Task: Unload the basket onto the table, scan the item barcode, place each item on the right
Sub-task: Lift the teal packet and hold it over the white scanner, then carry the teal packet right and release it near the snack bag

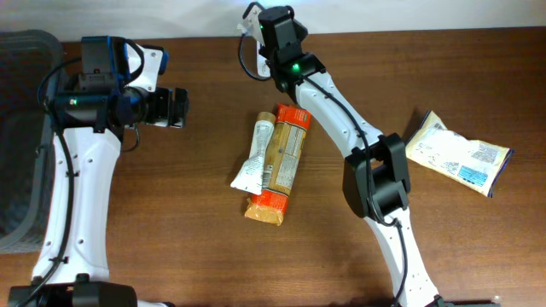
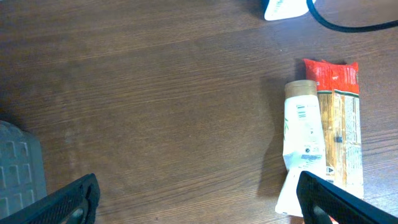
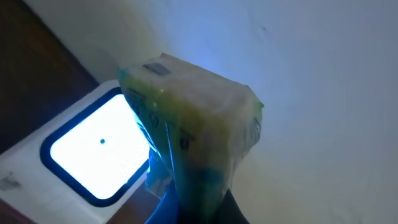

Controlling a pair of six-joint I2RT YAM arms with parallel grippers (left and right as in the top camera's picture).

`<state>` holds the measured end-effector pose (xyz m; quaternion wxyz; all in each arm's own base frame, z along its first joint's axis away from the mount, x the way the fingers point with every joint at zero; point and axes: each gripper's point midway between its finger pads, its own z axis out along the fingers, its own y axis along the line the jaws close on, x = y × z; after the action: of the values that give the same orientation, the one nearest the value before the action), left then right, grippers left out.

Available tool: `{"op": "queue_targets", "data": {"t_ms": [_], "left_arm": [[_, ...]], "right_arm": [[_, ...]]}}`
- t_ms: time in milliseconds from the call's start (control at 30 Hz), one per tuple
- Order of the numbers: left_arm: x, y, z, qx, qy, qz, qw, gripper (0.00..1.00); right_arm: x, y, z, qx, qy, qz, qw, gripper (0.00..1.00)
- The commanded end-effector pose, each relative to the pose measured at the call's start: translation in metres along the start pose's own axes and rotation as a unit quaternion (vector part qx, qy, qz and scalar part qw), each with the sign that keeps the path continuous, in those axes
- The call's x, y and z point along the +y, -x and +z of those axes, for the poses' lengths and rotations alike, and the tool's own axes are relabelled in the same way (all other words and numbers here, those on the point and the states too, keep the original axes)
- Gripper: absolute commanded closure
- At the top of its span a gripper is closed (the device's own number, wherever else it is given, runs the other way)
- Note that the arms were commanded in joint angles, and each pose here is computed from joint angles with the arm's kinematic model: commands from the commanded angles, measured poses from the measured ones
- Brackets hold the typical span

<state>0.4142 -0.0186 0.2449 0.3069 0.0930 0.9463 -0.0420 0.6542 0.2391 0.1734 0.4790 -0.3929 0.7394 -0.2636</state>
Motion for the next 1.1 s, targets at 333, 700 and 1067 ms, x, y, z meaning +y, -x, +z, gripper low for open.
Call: {"op": "queue_targets", "data": {"t_ms": [333, 700, 1067], "left_arm": [[0.002, 0.005, -0.006, -0.01, 0.002, 0.006, 1.0, 0.01], [0.002, 0.005, -0.006, -0.01, 0.002, 0.006, 1.0, 0.01], [0.002, 0.005, -0.006, -0.011, 0.002, 0.006, 1.0, 0.01]], "right_arm": [[0.033, -0.019, 0.031, -0.012, 0.028, -0.047, 0.998, 0.96], [0.02, -0.007, 0.019, -0.014, 0.018, 0.009, 1.0, 0.96], [-0.033, 0.006, -0.159, 0.048, 0.301, 0.382, 0.872, 0.96]]}}
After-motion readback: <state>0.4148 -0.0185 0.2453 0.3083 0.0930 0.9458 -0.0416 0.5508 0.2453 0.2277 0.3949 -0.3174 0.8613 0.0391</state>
